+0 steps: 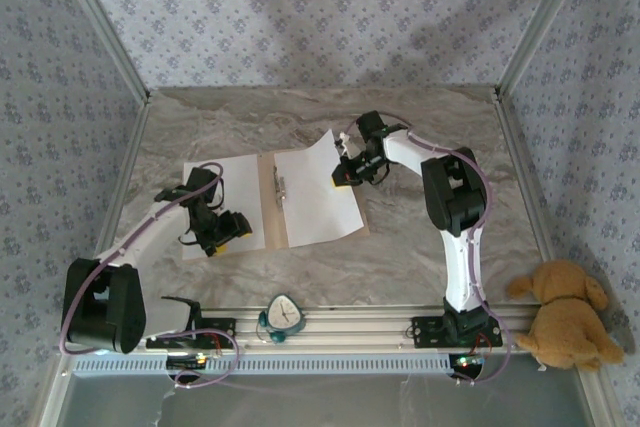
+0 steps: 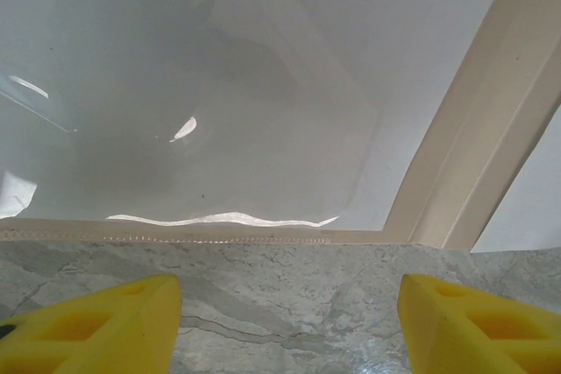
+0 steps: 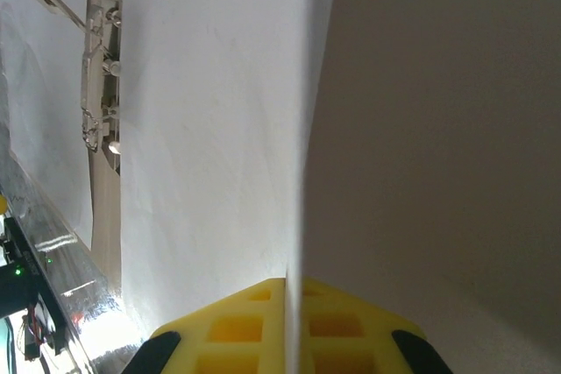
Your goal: Put the files into the folder
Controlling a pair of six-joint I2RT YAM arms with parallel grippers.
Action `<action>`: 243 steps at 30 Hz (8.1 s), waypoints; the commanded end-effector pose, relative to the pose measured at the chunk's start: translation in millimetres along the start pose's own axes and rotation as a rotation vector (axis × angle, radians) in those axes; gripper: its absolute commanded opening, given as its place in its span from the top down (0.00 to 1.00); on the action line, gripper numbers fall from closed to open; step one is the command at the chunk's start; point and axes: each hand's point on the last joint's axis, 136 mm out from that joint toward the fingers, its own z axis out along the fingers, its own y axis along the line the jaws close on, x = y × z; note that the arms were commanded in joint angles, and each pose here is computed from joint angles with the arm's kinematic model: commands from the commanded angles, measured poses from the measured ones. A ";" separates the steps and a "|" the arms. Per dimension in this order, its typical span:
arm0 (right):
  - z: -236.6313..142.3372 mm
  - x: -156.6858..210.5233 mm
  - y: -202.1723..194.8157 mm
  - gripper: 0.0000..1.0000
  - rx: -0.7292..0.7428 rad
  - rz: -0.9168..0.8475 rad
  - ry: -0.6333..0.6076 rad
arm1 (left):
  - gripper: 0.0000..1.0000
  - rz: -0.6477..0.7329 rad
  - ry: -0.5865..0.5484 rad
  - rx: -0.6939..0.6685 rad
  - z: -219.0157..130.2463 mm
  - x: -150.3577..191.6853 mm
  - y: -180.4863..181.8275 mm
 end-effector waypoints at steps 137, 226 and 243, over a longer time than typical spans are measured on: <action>22.7 62.8 14.6 0.18 0.308 0.118 -0.046 | 0.42 0.130 -0.148 0.120 10.0 -82.6 -61.1; -77.4 84.2 39.6 0.17 0.255 0.184 -0.276 | 0.76 0.120 -0.190 0.145 94.1 -183.6 -152.9; -82.0 82.0 43.9 0.17 0.242 0.192 -0.303 | 0.62 0.321 -0.195 0.263 12.5 -190.2 -192.7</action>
